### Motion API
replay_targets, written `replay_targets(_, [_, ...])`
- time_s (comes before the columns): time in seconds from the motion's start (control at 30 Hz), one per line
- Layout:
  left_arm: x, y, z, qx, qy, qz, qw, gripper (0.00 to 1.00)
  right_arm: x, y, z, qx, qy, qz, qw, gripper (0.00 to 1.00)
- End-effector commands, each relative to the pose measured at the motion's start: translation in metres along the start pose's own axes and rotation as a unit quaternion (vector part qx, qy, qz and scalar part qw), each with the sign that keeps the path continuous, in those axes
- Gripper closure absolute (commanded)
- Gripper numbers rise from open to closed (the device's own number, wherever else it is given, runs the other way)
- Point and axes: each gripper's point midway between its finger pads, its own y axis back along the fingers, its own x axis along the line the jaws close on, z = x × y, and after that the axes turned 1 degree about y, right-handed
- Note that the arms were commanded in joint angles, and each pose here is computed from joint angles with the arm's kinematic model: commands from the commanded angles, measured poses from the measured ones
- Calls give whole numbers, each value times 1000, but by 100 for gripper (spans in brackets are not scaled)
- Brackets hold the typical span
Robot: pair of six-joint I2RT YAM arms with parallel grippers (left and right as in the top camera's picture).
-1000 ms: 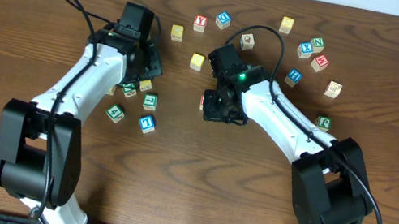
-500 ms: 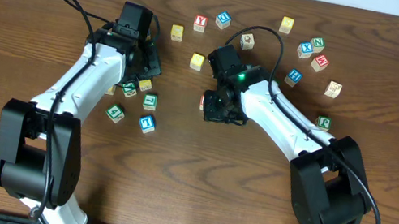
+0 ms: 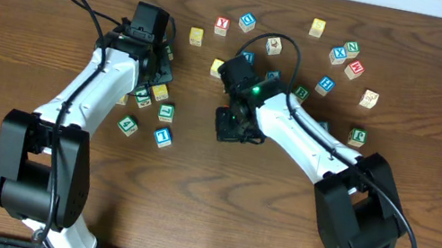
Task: Spell out AI2
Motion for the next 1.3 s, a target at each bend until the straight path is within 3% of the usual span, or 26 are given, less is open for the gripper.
replay_targets(0.0, [12, 1, 7, -19, -4, 35, 999, 64, 2, 6, 0, -10, 3, -8, 1000, 99])
replay_targets(0.23, [13, 1, 7, -20, -4, 35, 999, 54, 1, 5, -1, -10, 1, -9, 1000, 99])
replay_targets(0.27, [13, 1, 7, -20, -4, 35, 999, 49, 2, 5, -2, -9, 2, -9, 1000, 99])
replay_targets(0.4, [12, 1, 7, -20, -4, 35, 999, 48, 1, 4, -2, -10, 3, -15, 1000, 99])
replay_targets(0.63, [13, 1, 7, -19, -4, 35, 999, 33, -3, 2, -4, -10, 0, -22, 1000, 99])
replay_targets(0.73, [12, 1, 7, -19, -4, 35, 999, 15, -5, 1, -4, -12, -1, -27, 1000, 99])
replay_targets(0.77, [12, 1, 7, -19, -4, 35, 999, 2, -7, 1, -3, -14, -3, -31, 999, 99])
replay_targets(1.27, [12, 1, 7, -19, -4, 35, 999, 3, -30, -6, 7, -56, -37, -86, 994, 99])
